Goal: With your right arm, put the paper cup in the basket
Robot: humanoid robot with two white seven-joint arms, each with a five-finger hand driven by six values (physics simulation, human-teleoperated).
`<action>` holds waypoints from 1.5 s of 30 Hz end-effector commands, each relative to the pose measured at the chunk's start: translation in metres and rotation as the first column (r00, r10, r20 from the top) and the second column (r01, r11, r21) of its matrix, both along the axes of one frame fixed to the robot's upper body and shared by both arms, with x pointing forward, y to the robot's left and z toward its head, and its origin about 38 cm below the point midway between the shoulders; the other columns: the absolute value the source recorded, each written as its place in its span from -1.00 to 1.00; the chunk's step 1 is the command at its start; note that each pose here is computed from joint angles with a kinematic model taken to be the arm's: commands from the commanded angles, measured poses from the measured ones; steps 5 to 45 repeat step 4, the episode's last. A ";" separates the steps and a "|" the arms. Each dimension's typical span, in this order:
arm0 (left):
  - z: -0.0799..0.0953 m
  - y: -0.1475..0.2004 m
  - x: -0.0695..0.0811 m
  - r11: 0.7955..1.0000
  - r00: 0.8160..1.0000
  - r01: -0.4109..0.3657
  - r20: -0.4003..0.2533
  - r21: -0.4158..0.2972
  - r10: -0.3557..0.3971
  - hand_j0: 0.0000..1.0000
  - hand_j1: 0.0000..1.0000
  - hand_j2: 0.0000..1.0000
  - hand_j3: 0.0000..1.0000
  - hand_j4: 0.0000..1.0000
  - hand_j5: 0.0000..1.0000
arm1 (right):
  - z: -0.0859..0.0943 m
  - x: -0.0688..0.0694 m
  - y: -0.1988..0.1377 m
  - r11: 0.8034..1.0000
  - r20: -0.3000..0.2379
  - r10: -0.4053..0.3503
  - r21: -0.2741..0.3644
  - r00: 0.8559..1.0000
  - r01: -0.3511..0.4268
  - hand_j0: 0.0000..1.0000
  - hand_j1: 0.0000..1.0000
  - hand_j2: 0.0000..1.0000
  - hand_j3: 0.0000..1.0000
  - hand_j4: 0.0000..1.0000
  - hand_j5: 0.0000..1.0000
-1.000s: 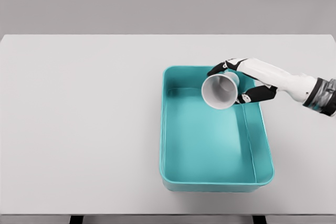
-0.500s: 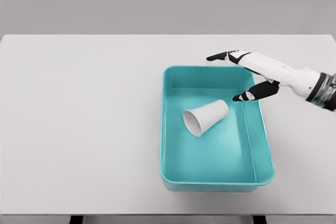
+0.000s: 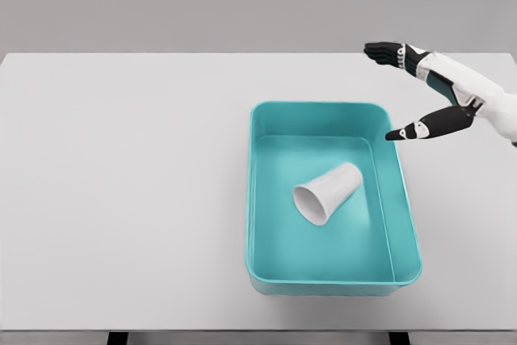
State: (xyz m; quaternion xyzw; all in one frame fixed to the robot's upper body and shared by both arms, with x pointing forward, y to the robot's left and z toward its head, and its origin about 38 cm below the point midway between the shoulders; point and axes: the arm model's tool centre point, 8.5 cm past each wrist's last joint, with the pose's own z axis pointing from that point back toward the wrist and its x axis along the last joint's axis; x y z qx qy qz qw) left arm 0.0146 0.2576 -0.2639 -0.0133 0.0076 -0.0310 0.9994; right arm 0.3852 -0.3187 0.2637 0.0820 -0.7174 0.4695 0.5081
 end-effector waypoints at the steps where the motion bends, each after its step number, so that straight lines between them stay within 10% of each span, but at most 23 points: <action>1: 0.000 0.000 0.000 1.000 1.000 0.000 0.001 0.000 0.000 1.00 1.00 1.00 1.00 1.00 1.00 | 0.001 0.000 -0.001 1.000 -0.002 0.000 0.008 1.000 0.000 1.00 1.00 1.00 1.00 1.00 1.00; 45: 0.000 0.000 0.000 1.000 1.000 -0.010 0.003 -0.001 0.010 1.00 1.00 1.00 1.00 1.00 1.00 | -0.002 -0.002 -0.001 1.000 -0.011 -0.001 0.009 1.000 0.002 1.00 1.00 1.00 1.00 1.00 1.00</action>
